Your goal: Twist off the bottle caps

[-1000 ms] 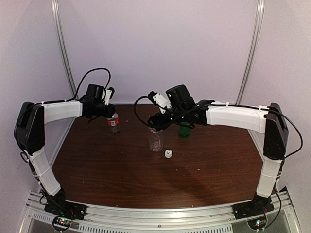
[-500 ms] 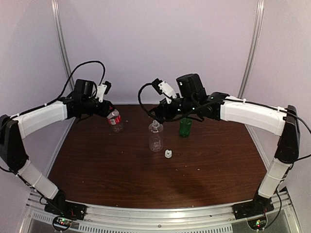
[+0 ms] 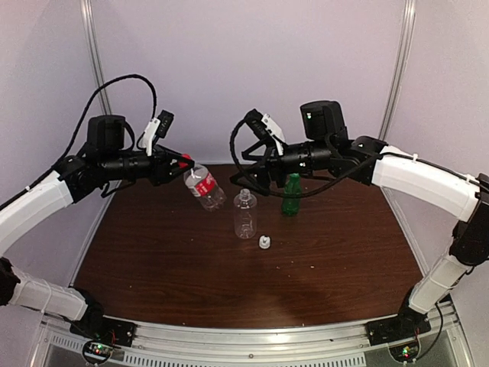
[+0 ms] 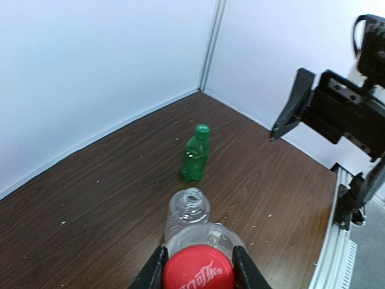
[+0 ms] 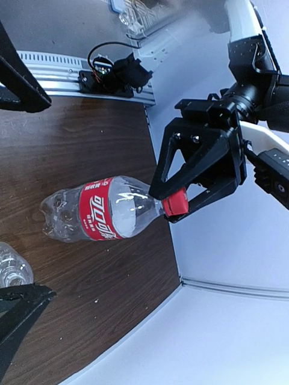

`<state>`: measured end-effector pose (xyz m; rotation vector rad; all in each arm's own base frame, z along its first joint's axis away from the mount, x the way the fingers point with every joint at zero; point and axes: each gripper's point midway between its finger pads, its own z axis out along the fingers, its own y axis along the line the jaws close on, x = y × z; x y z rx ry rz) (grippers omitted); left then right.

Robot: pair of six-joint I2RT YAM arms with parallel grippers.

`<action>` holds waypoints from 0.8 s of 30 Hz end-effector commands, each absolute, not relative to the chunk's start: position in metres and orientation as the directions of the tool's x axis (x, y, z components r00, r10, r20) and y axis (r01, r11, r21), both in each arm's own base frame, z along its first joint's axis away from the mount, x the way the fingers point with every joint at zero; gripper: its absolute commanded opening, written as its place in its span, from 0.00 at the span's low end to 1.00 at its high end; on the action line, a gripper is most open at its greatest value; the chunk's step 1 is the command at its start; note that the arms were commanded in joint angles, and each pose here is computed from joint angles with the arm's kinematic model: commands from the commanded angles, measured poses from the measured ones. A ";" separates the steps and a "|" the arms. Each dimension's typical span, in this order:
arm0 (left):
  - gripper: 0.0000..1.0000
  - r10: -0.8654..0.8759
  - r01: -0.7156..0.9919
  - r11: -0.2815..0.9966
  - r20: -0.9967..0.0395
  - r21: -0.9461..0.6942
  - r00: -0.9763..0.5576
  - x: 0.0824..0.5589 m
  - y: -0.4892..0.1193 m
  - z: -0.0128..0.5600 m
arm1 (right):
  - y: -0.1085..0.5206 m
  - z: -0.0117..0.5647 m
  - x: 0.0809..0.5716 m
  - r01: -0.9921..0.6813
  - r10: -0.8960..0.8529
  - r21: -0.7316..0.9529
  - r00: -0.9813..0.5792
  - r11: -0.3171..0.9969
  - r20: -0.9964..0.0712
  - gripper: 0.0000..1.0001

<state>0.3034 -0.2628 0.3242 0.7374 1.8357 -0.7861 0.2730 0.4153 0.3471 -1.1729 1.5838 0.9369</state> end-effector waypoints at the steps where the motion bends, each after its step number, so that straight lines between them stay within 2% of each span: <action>1: 0.25 0.079 0.882 0.406 -0.952 -0.239 -0.294 0.257 -0.279 0.362 | 0.414 0.354 0.240 -0.992 -0.260 0.078 -0.101 0.098 -0.960 1.00; 8: 0.25 0.039 0.940 0.247 -0.967 -0.236 -0.253 0.224 -0.290 0.386 | 0.420 0.355 0.232 -0.992 -0.262 0.114 -0.122 0.046 -0.957 1.00; 16: 0.24 0.029 0.958 0.166 -0.970 -0.233 -0.241 0.212 -0.305 0.394 | 0.433 0.348 0.223 -0.988 -0.277 0.153 -0.144 -0.011 -0.950 1.00; 24: 0.23 0.029 0.961 0.146 -0.970 -0.236 -0.243 0.212 -0.320 0.391 | 0.448 0.339 0.213 -0.980 -0.282 0.187 -0.161 -0.066 -0.946 0.98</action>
